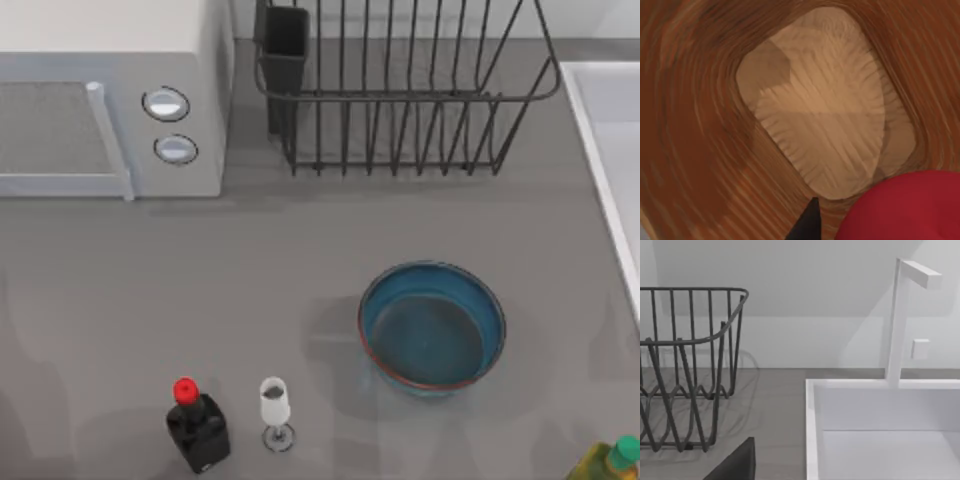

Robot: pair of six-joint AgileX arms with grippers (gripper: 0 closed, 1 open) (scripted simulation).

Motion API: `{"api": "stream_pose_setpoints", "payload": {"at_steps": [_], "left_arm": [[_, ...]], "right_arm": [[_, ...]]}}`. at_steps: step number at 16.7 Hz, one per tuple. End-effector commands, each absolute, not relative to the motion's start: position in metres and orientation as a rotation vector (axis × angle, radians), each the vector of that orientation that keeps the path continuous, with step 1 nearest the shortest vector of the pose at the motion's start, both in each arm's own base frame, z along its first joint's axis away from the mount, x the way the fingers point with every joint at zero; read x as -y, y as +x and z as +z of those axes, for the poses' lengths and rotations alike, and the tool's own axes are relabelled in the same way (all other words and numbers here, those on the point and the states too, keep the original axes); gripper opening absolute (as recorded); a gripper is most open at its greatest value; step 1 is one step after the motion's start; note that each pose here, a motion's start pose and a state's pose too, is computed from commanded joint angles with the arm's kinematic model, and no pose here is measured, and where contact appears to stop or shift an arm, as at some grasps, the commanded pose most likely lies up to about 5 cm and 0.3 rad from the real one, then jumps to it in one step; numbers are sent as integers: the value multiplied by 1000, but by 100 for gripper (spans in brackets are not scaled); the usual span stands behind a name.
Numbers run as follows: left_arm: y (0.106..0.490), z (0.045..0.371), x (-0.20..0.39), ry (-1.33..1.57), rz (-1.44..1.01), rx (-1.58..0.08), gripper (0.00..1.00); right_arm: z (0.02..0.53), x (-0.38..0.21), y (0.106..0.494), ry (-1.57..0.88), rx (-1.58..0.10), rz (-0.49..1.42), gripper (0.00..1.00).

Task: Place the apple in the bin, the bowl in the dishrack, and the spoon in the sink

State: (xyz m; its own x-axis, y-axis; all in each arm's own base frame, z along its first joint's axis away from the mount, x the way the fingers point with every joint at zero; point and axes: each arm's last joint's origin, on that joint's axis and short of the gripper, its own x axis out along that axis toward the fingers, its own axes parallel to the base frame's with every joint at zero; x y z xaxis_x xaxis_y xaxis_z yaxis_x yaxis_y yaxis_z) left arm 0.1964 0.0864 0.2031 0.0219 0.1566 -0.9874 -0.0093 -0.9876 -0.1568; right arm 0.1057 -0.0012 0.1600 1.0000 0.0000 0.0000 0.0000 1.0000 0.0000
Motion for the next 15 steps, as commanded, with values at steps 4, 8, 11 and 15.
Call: {"api": "stream_pose_setpoints", "payload": {"at_steps": [4, 8, 11, 15], "left_arm": [[196, 203, -86, -2157, 2112, 157, 23], [196, 203, -86, -2157, 2112, 157, 53], [196, 203, -86, -2157, 2112, 157, 75], [196, 203, -86, -2157, 2112, 157, 100]], "right_arm": [[160, 1, 106, 0, 0, 0, 100], [160, 1, 106, 0, 0, 0, 100], [160, 1, 106, 0, 0, 0, 100], [160, 1, 106, 0, 0, 0, 100]]}}
